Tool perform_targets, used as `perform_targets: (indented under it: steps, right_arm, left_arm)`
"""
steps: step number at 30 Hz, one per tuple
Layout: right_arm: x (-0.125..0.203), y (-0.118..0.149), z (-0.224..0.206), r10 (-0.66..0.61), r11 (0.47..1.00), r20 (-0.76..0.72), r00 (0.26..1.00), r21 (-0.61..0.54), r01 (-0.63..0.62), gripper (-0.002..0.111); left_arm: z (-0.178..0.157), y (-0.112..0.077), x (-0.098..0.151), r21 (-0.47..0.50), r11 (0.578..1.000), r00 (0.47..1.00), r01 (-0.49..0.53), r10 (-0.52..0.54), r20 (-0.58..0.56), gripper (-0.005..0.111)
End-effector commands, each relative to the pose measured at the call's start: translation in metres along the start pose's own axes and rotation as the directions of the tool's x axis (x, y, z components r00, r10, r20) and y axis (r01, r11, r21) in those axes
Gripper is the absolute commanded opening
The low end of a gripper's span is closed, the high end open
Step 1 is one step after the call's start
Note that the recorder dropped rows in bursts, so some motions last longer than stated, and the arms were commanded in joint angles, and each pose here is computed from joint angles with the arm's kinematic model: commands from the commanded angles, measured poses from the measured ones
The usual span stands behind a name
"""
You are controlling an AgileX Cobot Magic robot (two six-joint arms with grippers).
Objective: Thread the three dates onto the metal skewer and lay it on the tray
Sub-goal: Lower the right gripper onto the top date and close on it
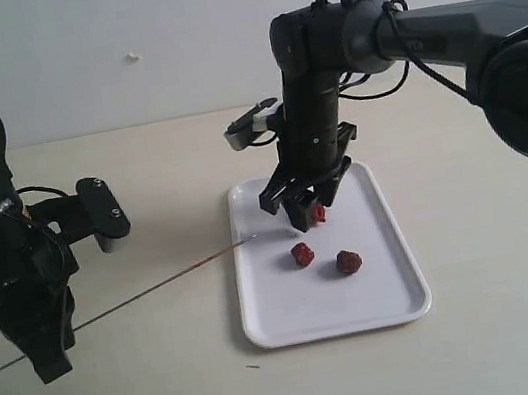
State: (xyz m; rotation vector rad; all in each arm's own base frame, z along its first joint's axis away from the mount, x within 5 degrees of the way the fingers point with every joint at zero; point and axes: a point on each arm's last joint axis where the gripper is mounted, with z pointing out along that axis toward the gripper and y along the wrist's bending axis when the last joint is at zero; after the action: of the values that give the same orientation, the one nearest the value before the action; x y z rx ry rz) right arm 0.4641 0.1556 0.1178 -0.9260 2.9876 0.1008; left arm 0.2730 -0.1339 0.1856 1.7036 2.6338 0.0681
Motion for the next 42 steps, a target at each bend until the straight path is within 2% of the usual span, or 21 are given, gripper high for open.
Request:
perform_targets:
  steps: [1, 25, 28, 33, 42]
  right_arm:
    - [0.0035, 0.0013, 0.0031, -0.01, 1.0, -0.016, 1.0, -0.001, 0.01, 0.054]
    - [0.0033, 0.0017, 0.0031, 0.001, 1.0, -0.015, 1.0, -0.005, -0.001, 0.054]
    - [0.0033, 0.0018, 0.0031, 0.007, 1.0, -0.014, 1.0, -0.006, -0.007, 0.05]
    - [0.0033, 0.0018, 0.0031, 0.007, 1.0, -0.014, 1.0, -0.006, -0.007, 0.037]
    - [0.0033, 0.0018, 0.0031, 0.007, 1.0, -0.014, 1.0, -0.006, -0.007, 0.036]
  left_arm:
    - [-0.001, 0.0001, -0.0006, -0.001, 1.0, 1.0, 0.009, -0.009, 0.017, 0.0]
    - [-0.001, -0.0008, -0.0013, 0.009, 1.0, 1.0, 0.017, -0.018, 0.024, 0.0]
    - [-0.001, -0.0008, -0.0013, 0.009, 1.0, 1.0, 0.017, -0.018, 0.024, 0.0]
    - [-0.001, -0.0008, -0.0013, 0.009, 1.0, 1.0, 0.017, -0.018, 0.024, 0.0]
    - [-0.001, -0.0008, -0.0013, 0.009, 1.0, 1.0, 0.017, -0.018, 0.024, 0.0]
